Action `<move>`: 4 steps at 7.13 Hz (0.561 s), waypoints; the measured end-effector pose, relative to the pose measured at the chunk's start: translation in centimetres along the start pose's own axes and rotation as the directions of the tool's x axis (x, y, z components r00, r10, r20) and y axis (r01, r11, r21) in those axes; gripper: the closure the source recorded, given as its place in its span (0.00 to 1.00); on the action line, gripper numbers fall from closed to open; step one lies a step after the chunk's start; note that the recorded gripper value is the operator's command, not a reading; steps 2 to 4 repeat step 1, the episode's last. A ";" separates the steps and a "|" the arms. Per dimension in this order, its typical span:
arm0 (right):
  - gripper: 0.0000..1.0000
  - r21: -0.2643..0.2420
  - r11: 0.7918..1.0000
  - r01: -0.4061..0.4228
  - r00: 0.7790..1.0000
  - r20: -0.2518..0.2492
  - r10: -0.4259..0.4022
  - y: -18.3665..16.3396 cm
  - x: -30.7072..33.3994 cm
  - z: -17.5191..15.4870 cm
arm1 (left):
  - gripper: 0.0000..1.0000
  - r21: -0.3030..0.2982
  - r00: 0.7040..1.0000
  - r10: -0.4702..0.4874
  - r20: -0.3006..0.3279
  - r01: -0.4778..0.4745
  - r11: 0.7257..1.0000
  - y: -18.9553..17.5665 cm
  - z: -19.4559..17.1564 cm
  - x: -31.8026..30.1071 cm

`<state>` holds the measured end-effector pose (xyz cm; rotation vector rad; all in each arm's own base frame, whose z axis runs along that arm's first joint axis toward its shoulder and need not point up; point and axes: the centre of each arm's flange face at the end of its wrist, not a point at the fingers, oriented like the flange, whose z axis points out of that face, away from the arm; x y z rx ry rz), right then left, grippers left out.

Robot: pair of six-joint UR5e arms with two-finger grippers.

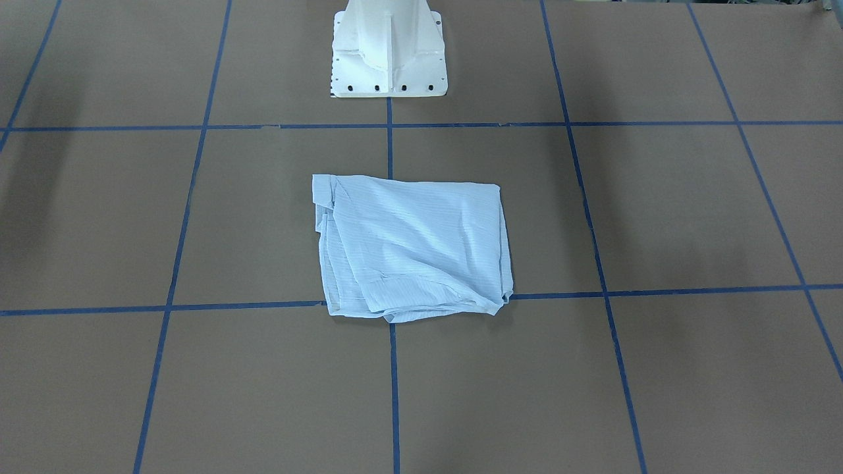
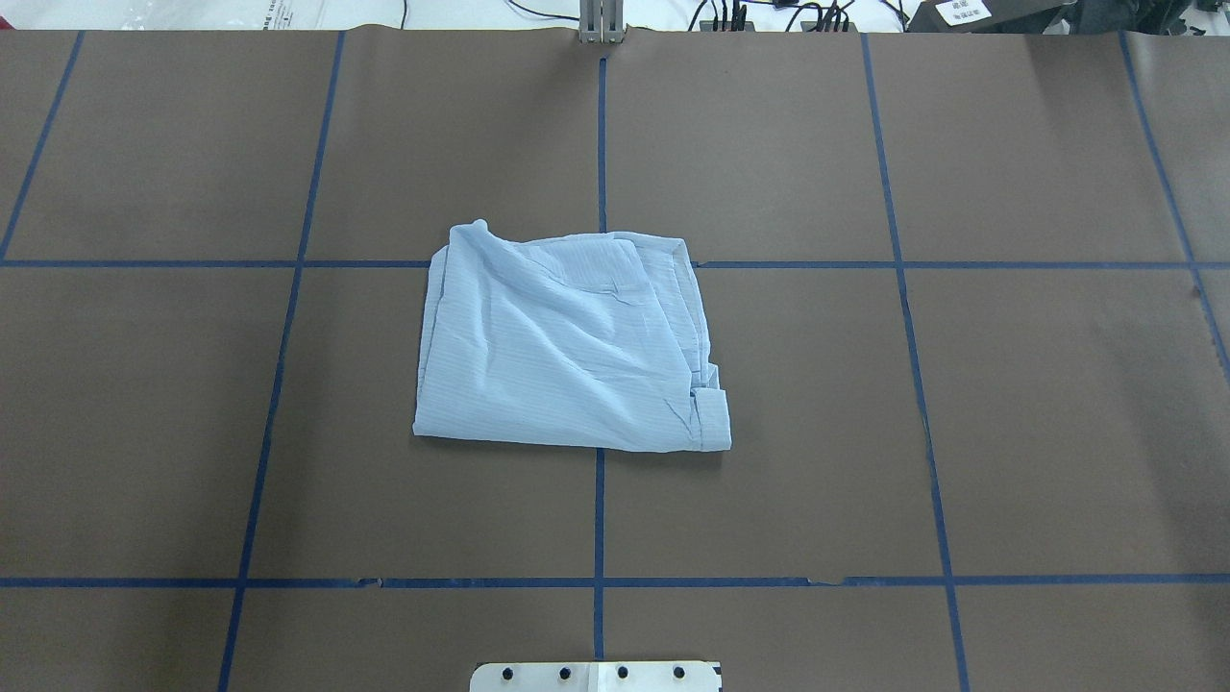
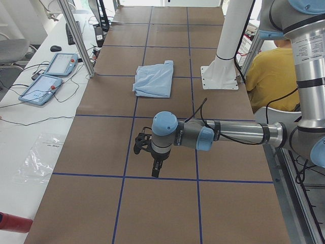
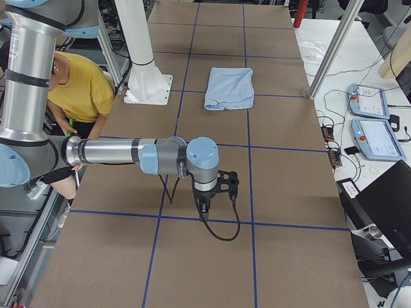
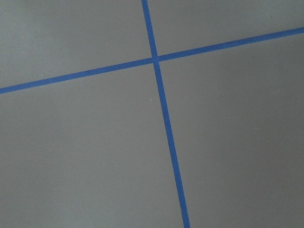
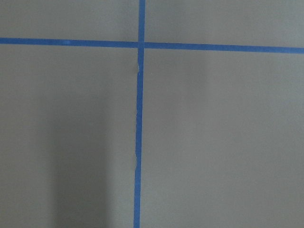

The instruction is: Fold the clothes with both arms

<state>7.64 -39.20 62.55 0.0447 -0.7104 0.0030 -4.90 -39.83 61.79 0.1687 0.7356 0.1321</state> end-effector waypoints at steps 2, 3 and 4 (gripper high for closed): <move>0.00 0.008 1.000 0.009 1.000 0.000 -0.009 -0.1 0.0 0.1 | 0.00 0.001 1.000 0.000 -0.001 0.000 1.000 -0.1 0.0 0.0; 0.00 0.008 1.000 0.009 1.000 0.000 -0.009 -0.1 0.0 0.1 | 0.00 0.001 1.000 0.000 -0.001 0.000 1.000 -0.1 0.0 0.0; 0.00 0.008 1.000 0.009 1.000 0.000 -0.009 -0.1 0.0 0.1 | 0.00 0.001 1.000 0.000 -0.001 0.000 1.000 -0.1 0.0 0.0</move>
